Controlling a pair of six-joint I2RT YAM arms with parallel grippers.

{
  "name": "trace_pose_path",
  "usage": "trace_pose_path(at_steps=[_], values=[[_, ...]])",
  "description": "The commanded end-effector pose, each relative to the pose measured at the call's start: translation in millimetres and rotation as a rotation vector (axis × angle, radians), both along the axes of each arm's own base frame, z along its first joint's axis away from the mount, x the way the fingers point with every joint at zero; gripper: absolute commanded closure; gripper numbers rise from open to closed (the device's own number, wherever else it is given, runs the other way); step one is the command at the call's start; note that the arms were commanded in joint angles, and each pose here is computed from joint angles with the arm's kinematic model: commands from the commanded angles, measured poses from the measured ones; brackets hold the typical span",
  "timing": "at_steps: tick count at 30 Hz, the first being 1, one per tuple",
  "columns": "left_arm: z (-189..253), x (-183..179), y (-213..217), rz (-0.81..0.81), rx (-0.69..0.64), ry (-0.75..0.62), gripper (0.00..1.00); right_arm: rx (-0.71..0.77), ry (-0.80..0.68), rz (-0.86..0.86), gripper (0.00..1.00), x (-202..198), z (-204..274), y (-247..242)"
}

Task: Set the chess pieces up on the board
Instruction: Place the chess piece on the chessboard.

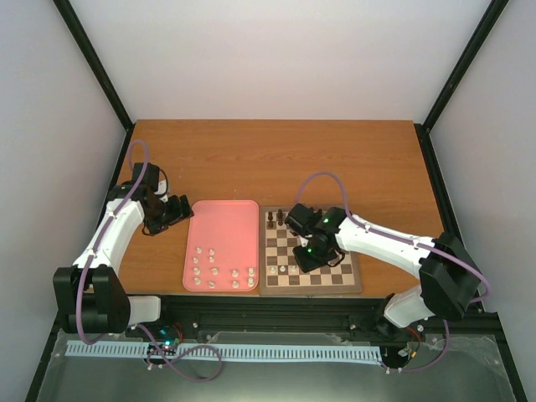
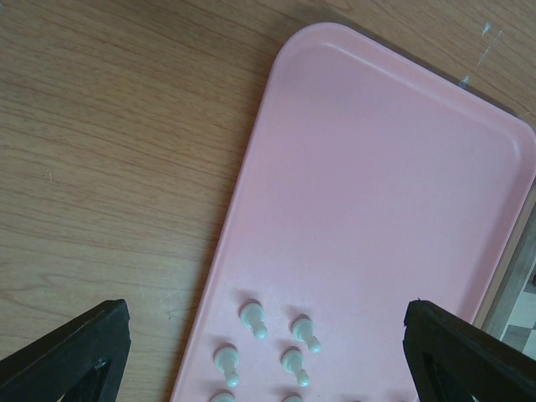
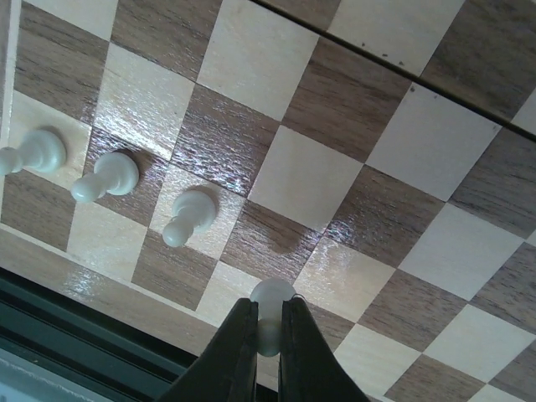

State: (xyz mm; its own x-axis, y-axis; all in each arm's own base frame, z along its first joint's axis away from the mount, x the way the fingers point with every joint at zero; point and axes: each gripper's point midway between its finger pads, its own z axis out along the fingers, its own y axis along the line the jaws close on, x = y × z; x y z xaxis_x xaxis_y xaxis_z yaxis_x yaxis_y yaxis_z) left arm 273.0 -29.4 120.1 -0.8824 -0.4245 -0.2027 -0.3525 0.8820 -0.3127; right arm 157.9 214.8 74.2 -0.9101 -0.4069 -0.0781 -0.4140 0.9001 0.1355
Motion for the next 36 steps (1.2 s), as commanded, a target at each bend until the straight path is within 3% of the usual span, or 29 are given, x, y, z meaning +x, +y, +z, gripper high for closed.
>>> trace_pose_path(at_steps=[1,36], values=[[6.4,8.5,0.3,0.014,-0.011,-0.024,0.0,0.029,0.002,-0.017,0.97,-0.4,-2.4,3.8],[3.2,9.7,0.9,0.01,-0.005,-0.012,0.0,-0.037,0.005,-0.001,0.95,11.4,-25.9,7.8]])
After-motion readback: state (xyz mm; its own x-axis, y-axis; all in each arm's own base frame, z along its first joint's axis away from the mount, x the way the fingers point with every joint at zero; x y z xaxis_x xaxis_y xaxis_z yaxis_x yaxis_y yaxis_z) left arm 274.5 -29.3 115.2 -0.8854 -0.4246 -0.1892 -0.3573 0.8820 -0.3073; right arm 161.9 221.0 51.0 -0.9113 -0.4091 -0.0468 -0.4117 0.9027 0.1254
